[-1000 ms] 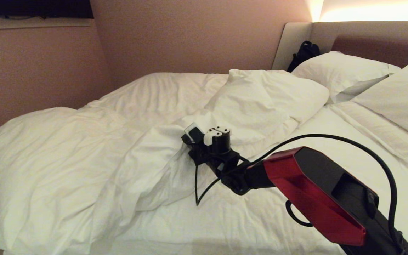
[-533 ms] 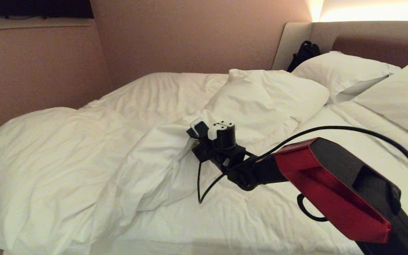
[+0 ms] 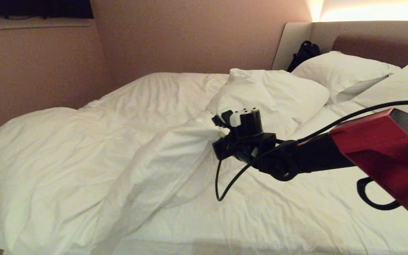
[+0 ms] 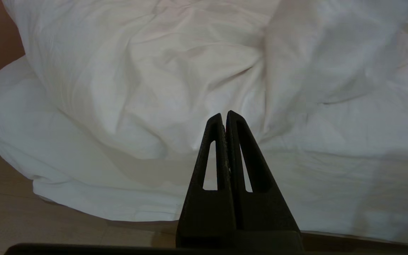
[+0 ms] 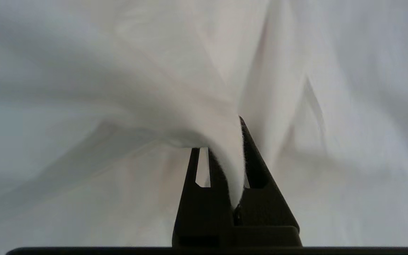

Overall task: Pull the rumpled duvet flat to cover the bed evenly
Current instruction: Flatten the corners of the folded blanket

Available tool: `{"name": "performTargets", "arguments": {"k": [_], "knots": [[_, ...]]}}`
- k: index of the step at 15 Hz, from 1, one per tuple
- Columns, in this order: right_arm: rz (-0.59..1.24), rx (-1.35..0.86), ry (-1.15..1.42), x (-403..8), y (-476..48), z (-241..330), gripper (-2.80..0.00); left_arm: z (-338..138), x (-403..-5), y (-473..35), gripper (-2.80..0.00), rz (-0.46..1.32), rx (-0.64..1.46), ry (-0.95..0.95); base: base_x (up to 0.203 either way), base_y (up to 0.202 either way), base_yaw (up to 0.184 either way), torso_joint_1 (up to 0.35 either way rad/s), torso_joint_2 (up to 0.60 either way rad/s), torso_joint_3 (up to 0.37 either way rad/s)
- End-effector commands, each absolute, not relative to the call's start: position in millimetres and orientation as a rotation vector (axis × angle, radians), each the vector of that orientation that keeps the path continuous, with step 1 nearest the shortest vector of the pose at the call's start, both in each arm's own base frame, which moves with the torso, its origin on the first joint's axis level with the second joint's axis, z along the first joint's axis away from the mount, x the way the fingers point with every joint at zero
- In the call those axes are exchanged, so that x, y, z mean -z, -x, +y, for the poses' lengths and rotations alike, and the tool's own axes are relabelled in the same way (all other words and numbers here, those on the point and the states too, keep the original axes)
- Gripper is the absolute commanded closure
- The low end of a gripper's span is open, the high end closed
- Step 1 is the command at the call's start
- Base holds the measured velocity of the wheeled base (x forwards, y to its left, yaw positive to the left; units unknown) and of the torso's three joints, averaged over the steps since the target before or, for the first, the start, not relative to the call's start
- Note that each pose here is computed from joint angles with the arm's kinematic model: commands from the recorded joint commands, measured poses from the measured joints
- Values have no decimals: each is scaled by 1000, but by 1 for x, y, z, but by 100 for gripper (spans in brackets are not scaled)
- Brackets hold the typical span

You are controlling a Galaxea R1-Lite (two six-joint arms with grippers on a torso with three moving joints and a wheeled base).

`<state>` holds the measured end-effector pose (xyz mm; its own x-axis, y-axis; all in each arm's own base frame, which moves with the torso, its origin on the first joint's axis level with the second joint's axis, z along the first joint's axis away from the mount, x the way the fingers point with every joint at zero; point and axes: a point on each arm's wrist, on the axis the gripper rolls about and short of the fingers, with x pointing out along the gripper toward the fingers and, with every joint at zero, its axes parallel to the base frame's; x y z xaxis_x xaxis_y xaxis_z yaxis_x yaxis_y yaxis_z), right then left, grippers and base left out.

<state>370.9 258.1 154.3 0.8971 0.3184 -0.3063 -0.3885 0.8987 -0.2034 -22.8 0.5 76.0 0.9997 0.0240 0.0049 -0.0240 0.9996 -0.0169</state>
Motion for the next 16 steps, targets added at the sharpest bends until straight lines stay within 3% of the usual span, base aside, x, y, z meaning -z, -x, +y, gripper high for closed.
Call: {"name": "performTargets", "arguments": {"k": [1,7,16], "knots": [[291,-341,162,-177,-352,238,0,1,-76,23,0,-6,-24,17,0,0,0,0,0,0],[341,-315,77,-195,-293,191,0,1,-76,23,0,-6,-24,17,0,0,0,0,0,0],[513,-299,122,-155,-225,146,0,1,-76,23,0,-6,-24,17,0,0,0,0,0,0]]}}
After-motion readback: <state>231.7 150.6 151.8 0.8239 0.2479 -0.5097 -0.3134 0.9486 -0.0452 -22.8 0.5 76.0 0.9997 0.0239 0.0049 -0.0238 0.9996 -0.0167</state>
